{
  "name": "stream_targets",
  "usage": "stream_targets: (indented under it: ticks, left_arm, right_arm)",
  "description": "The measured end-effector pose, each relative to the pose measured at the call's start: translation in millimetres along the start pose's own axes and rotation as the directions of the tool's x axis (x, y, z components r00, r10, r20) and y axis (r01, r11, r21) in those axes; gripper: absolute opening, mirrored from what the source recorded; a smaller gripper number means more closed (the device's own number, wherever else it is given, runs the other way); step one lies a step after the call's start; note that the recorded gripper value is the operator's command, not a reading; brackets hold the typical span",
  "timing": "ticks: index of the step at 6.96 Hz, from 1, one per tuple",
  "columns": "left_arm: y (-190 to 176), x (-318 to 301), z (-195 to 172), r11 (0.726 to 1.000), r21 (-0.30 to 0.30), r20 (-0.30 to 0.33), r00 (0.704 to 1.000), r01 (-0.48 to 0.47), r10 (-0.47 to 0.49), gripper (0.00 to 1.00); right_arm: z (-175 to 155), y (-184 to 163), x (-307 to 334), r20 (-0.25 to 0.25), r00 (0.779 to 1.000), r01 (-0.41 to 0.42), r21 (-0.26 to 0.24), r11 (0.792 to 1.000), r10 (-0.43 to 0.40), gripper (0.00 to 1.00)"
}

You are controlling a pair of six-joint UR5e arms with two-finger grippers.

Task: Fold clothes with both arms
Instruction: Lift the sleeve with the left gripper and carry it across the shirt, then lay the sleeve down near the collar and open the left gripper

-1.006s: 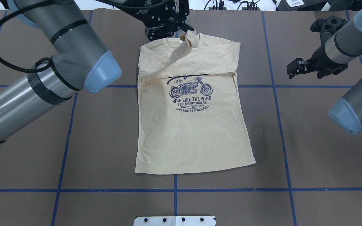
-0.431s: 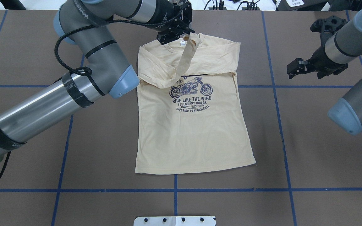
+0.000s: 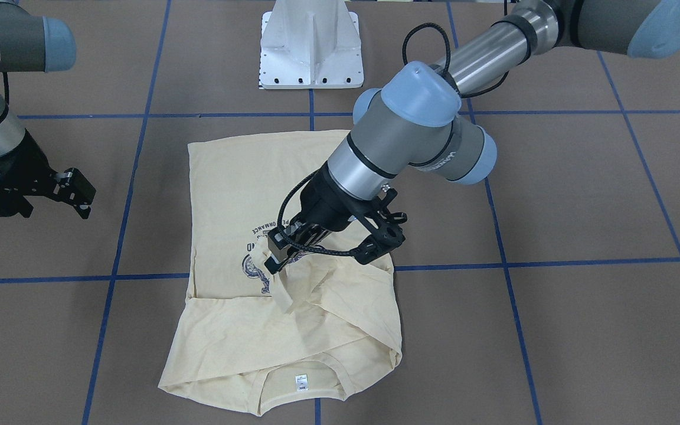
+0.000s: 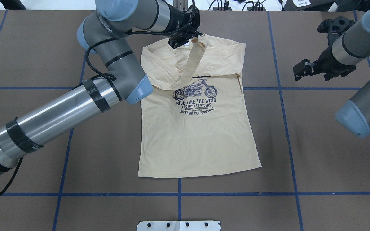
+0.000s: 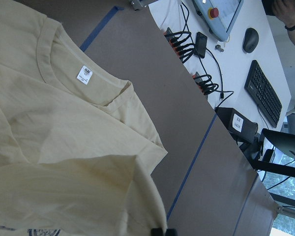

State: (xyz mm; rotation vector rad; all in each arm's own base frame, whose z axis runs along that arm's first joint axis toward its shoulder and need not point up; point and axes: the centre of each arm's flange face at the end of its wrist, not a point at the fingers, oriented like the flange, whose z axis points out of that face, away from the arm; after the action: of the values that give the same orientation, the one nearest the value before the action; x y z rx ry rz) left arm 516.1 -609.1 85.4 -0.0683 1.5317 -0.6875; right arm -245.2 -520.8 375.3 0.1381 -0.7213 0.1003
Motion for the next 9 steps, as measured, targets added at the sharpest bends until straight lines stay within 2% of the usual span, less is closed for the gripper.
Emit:
stream_targets:
  ticks: [3,5,7,8,9]
  left_arm:
    - [80.3,-21.4,43.0,0.998,-0.068,0.006,1.000,-0.013,0.014,0.00]
    - [109.5,-37.1,63.7,0.999,-0.029,-0.010,1.000,-0.013,0.013,0.00]
    - [105.5,-48.1,77.3,1.000,0.011,-0.025,1.000,-0.012,0.012,0.00]
    - [102.5,-51.3,81.2,1.000,0.023,-0.027,1.000,-0.011,0.011,0.62]
    - [102.3,-52.3,82.5,1.000,0.024,-0.031,0.999,-0.012,0.012,1.00]
  right_arm:
    - [2.7,-0.7,0.6,-0.004,1.000,0.000,-0.002,1.000,0.000,1.00]
    - [3.6,-1.0,0.9,-0.005,1.000,-0.001,-0.004,1.000,0.001,1.00]
    - [4.2,-1.2,1.1,-0.006,1.000,-0.003,-0.004,1.000,0.003,1.00]
    - [5.0,-1.8,1.1,-0.007,1.000,-0.003,-0.005,1.000,0.003,1.00]
    - [6.3,-2.6,1.1,-0.009,1.000,-0.005,-0.007,1.000,0.005,1.00]
